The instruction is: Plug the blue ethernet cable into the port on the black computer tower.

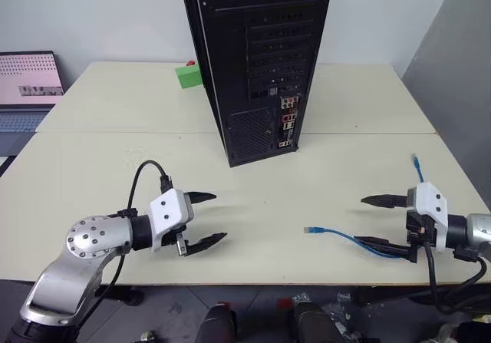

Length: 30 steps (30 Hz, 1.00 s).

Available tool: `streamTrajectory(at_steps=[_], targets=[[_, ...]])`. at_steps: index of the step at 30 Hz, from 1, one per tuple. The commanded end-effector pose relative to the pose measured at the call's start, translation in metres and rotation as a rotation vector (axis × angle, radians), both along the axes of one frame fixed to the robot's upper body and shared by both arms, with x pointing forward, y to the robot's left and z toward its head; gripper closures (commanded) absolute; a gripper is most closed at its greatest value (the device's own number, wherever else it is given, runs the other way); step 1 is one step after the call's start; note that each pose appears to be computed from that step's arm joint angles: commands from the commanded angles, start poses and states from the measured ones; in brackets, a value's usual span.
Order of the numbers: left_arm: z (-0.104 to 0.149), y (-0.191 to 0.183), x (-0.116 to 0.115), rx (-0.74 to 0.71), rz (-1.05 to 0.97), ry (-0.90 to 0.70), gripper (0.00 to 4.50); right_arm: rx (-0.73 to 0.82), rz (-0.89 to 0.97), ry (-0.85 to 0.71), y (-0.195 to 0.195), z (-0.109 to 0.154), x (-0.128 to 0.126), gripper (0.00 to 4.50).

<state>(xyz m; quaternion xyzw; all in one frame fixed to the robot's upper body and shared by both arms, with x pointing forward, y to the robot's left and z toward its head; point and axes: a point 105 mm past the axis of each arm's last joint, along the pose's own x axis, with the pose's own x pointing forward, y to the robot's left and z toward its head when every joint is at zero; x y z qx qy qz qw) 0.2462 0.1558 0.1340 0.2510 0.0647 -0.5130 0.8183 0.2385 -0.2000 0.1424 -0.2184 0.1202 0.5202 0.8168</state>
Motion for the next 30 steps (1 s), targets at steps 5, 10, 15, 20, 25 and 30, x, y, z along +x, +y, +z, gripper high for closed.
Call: streamTrajectory(at_steps=[5, 10, 15, 20, 25, 30], targets=[[0.006, -0.013, -0.010, -0.001, -0.079, -0.005, 0.01, -0.047, 0.019, -0.014, 0.012, -0.002, 0.004, 0.00], [0.000, -0.019, -0.015, 0.035, -0.113, -0.011, 0.01, -0.064, 0.016, -0.007, 0.023, -0.012, 0.010, 0.00], [0.003, -0.027, -0.018, 0.030, -0.142, -0.015, 0.01, -0.082, 0.053, 0.016, 0.036, -0.030, 0.009, 0.00], [0.005, -0.031, -0.019, 0.029, -0.164, -0.017, 0.01, -0.085, 0.064, 0.014, 0.038, -0.036, 0.011, 0.00], [0.004, -0.040, -0.022, 0.024, -0.199, -0.012, 0.01, -0.097, 0.047, 0.013, 0.040, -0.048, 0.020, 0.00], [0.004, -0.043, -0.018, 0.033, -0.210, -0.034, 0.01, -0.084, 0.049, 0.018, 0.048, -0.056, 0.029, 0.00]])
